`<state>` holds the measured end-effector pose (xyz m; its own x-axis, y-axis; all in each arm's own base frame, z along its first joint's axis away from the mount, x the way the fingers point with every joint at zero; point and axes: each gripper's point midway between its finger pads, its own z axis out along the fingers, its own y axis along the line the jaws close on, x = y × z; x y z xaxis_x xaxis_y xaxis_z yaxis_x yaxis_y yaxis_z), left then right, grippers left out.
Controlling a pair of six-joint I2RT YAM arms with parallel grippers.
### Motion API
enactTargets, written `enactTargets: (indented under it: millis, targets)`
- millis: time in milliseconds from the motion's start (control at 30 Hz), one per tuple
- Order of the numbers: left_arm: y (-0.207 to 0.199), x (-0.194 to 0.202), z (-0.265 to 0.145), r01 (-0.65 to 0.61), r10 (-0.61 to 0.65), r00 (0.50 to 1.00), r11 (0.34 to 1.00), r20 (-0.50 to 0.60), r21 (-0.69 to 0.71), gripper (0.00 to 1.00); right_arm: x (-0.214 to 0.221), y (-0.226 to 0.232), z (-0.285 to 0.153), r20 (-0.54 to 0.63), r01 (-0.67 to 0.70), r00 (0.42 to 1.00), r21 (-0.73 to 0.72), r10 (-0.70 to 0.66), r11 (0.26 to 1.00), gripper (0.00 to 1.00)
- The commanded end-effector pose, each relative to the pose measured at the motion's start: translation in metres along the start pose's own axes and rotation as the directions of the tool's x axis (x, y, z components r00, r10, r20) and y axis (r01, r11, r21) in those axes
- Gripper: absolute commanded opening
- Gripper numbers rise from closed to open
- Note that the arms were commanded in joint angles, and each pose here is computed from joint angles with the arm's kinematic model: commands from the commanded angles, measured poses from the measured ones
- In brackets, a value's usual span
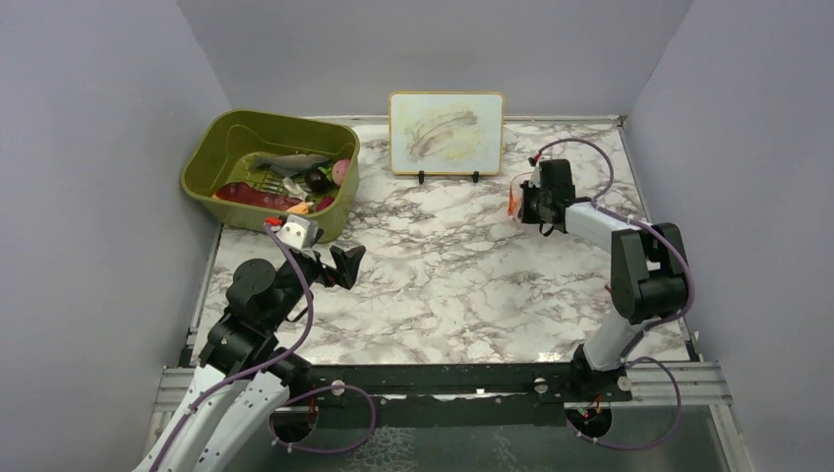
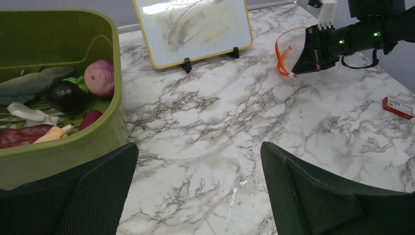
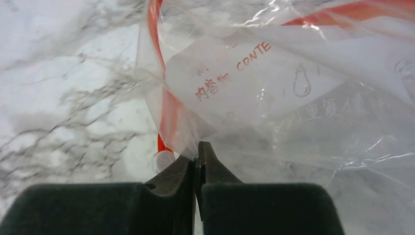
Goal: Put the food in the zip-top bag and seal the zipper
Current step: Pick up the zipper food storage bag at the corner of the board.
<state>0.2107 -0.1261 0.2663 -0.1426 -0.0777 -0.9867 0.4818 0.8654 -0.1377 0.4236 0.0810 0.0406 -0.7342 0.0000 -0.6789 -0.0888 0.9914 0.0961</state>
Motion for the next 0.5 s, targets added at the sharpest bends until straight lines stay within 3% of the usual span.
enactTargets:
  millis: [0,267,467]
  targets:
    - [-0.005,-0.002,0.003,-0.008,0.008,1.000,1.000,0.012,0.030,0.98,-0.014,0.046,-0.038,0.093,0.059,0.995,-0.222,-0.039,0.973,0.01]
    - [-0.010,0.002,0.007,0.024,-0.023,1.000,0.998,-0.020,0.050,0.91,0.001,0.107,-0.093,0.152,0.142,0.985,-0.413,-0.085,0.900,0.01]
    - [-0.016,0.005,0.011,0.250,-0.248,0.966,0.968,-0.075,0.008,0.77,0.007,0.160,-0.152,0.268,0.250,0.958,-0.621,-0.099,0.743,0.01]
